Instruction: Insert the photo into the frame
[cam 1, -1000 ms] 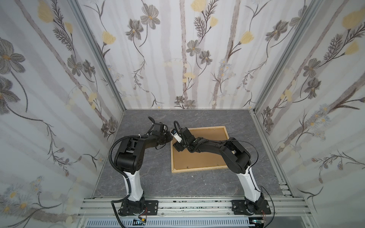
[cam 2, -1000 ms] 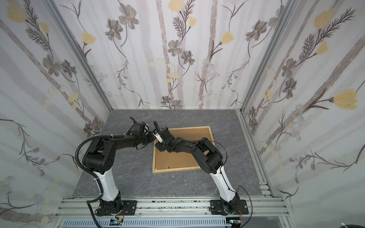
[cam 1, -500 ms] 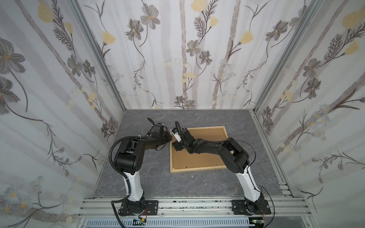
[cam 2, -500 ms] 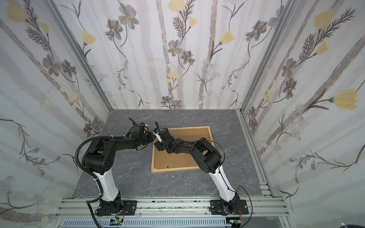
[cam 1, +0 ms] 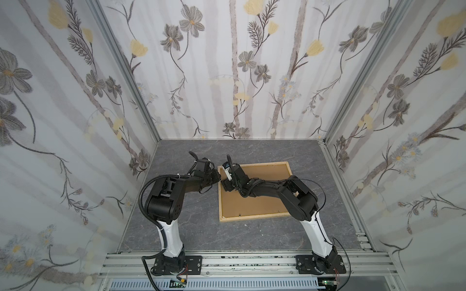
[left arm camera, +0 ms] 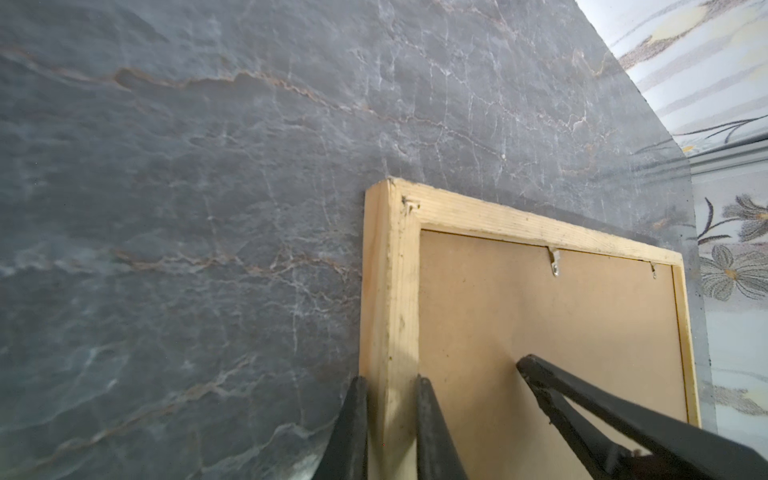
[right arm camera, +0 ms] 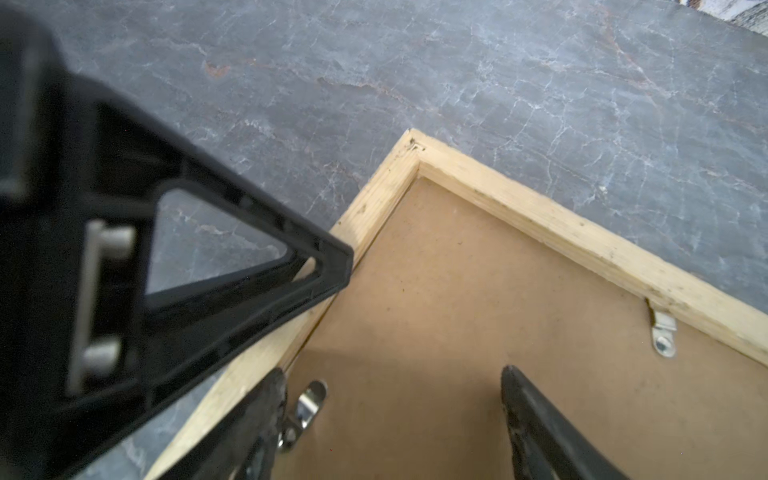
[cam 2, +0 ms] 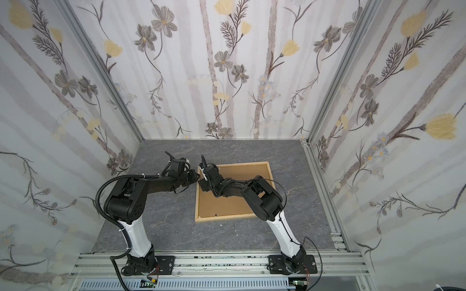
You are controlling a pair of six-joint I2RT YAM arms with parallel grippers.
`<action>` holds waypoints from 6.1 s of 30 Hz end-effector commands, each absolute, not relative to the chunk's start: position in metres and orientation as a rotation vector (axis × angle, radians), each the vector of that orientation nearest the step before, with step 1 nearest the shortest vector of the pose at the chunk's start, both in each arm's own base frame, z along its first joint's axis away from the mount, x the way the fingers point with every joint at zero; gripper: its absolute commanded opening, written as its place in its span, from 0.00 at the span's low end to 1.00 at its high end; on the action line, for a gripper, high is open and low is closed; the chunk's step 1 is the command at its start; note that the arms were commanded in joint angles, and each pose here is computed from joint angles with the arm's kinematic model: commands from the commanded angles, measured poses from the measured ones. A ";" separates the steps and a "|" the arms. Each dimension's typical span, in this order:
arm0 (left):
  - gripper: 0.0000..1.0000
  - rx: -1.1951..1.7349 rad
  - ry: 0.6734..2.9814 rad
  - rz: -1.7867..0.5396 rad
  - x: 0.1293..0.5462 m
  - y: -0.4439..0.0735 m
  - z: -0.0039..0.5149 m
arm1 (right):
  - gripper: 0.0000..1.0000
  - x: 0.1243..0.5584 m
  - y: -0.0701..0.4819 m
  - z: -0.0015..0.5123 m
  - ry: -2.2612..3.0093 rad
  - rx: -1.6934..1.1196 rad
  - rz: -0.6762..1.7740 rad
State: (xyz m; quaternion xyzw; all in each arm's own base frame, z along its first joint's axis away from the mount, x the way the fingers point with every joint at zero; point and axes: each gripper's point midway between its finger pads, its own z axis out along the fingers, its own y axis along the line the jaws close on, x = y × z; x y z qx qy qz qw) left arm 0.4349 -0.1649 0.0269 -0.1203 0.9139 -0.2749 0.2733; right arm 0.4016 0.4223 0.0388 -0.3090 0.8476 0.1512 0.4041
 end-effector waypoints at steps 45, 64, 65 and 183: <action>0.09 -0.379 2.647 -0.749 0.403 -0.163 0.001 | 0.79 0.391 0.427 0.036 2.217 -0.983 0.581; 0.09 -0.378 2.652 -0.746 0.403 -0.163 0.000 | 0.79 0.412 0.420 0.027 2.271 -0.892 0.505; 0.09 -0.378 2.652 -0.747 0.403 -0.164 0.001 | 0.79 0.411 0.420 0.025 2.277 -0.896 0.505; 0.03 -0.437 2.654 -0.748 0.405 -0.150 -0.002 | 0.30 0.406 0.417 0.035 2.347 -0.889 0.423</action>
